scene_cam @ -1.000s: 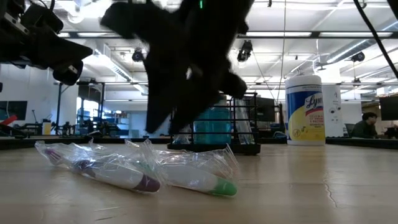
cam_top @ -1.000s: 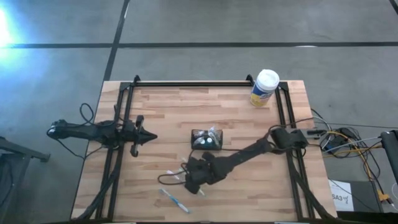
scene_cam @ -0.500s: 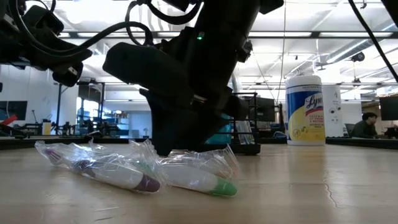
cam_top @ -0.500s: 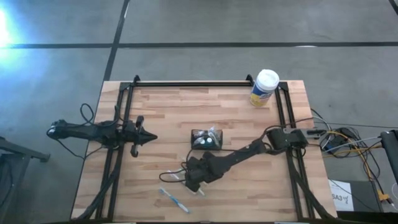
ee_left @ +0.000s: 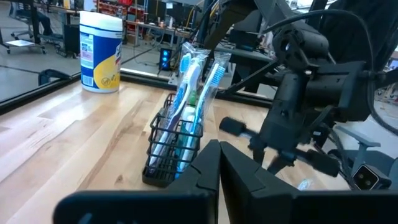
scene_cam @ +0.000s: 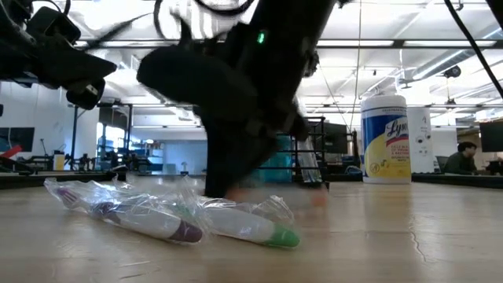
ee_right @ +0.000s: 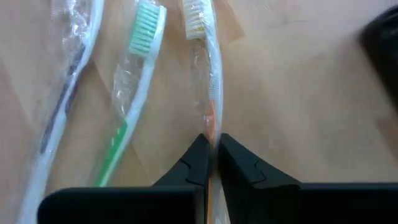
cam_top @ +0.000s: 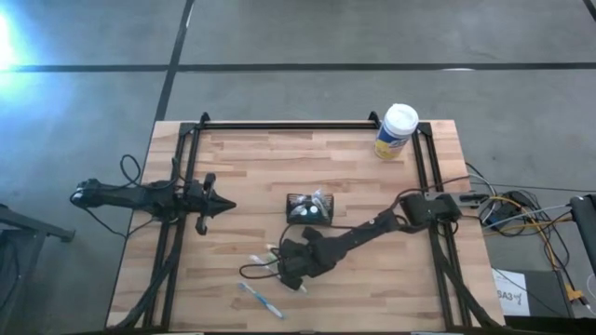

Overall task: Pick & Place toothbrushing station
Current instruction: Put the orange toothbrush into the black wire organizer

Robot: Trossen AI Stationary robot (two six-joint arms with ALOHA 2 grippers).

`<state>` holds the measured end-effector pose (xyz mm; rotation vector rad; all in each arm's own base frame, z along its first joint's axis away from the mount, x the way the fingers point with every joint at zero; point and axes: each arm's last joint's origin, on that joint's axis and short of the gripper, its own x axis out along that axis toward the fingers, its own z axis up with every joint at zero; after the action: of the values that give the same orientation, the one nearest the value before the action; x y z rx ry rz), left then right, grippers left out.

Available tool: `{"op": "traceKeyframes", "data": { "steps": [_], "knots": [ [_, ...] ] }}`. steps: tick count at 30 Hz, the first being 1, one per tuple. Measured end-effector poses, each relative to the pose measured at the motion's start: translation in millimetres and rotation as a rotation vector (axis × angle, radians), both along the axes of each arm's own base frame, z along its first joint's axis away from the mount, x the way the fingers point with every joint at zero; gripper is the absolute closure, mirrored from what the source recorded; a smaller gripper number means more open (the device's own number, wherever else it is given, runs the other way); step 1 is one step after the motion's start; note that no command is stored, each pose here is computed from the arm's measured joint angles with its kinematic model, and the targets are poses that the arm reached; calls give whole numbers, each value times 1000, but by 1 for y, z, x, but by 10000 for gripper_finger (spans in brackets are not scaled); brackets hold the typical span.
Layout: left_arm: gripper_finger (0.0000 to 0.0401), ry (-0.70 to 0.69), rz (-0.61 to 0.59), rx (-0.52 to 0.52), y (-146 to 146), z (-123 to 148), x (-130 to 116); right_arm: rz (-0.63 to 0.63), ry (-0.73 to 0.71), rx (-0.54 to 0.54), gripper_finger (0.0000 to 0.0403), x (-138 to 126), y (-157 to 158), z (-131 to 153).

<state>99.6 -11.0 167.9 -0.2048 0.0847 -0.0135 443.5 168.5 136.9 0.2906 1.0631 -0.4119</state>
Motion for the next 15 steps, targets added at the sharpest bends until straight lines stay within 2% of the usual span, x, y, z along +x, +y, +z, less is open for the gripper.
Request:
{"op": "traceKeyframes", "data": {
  "steps": [3, 7, 11, 15],
  "knots": [
    [392, 0, 0, 0, 0, 0, 0, 11, -45, -47, 387, -6, 8, 21],
    [391, -20, -1, -5, 0, 2, 0, 16, -142, -181, 388, -26, 20, 62],
    [382, -62, -24, -16, -1, 6, 0, 29, -216, -319, 388, -59, 29, 98],
    [376, -90, -73, -59, -2, 9, 1, 67, -329, -338, 389, -98, 31, 124]
  ]
}}
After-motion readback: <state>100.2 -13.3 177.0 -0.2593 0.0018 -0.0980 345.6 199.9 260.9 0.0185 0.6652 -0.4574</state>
